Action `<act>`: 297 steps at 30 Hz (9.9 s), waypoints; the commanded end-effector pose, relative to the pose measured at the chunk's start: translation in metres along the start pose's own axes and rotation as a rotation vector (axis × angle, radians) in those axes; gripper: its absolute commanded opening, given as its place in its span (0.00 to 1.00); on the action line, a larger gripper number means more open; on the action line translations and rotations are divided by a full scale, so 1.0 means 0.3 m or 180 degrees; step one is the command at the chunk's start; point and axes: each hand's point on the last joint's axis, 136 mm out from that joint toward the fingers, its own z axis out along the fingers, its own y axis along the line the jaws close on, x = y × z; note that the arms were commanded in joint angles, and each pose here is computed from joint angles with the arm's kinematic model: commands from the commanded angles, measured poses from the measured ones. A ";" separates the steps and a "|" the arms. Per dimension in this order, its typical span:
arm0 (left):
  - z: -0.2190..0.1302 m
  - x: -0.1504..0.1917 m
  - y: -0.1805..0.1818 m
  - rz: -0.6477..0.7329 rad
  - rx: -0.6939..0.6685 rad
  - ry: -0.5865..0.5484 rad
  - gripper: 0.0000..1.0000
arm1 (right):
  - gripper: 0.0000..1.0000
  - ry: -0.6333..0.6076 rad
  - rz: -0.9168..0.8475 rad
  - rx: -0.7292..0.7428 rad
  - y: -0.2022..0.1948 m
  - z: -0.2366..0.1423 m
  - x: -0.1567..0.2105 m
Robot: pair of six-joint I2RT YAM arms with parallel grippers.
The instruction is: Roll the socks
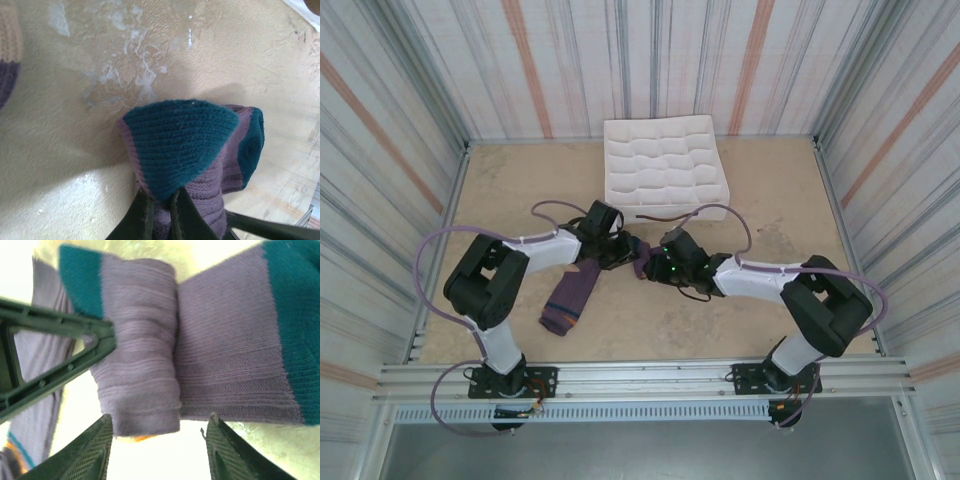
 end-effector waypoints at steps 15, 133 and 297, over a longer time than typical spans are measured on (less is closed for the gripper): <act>-0.055 0.062 0.036 -0.0420 -0.0106 0.0287 0.00 | 0.61 -0.0544 -0.1990 0.1181 0.079 -0.010 0.022; 0.001 0.117 0.064 -0.0305 -0.0155 0.0516 0.00 | 0.71 -0.0576 -0.1540 0.0454 0.037 -0.092 0.001; -0.345 -0.030 -0.403 0.1507 0.1655 -0.0149 0.88 | 0.00 -0.0165 -0.0261 -0.0881 0.006 -0.277 -0.250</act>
